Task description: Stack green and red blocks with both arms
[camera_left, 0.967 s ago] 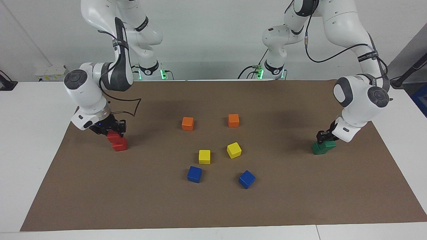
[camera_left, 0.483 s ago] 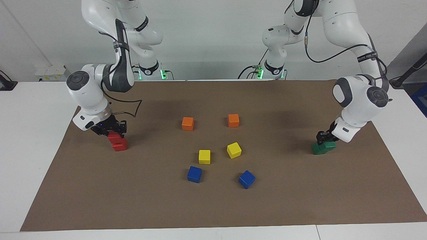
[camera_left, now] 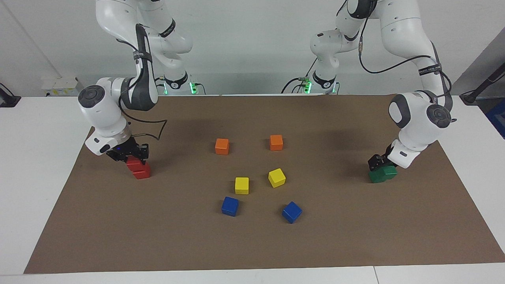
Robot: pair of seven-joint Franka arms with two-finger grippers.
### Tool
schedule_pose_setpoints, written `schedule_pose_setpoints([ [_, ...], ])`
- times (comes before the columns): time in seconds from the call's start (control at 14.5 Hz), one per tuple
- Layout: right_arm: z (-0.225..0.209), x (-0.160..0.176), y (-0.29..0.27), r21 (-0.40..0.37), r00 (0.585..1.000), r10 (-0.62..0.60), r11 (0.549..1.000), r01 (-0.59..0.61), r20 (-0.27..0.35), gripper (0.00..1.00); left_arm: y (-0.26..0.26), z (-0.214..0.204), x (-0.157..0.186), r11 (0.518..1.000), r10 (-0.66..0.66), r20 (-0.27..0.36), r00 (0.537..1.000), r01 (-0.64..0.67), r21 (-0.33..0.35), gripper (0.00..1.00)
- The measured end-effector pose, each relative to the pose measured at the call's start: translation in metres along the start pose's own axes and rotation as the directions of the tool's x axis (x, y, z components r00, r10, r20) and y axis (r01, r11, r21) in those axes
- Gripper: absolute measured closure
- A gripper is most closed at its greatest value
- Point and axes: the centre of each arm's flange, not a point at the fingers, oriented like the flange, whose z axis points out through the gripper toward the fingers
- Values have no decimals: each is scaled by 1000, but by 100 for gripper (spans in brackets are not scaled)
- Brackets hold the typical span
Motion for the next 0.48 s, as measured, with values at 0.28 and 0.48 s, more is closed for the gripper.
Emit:
schedule_pose_setpoints([
  [0.28,0,0,0,0,1000,0,1000,0,1,45,0,-2,0,1000,0,0,1000,0,0,0],
  [0.48,2,-1,0,1,1000,0,1000,0,4,45,3,-22,0,1000,4,-1,1000,-4,2,0],
])
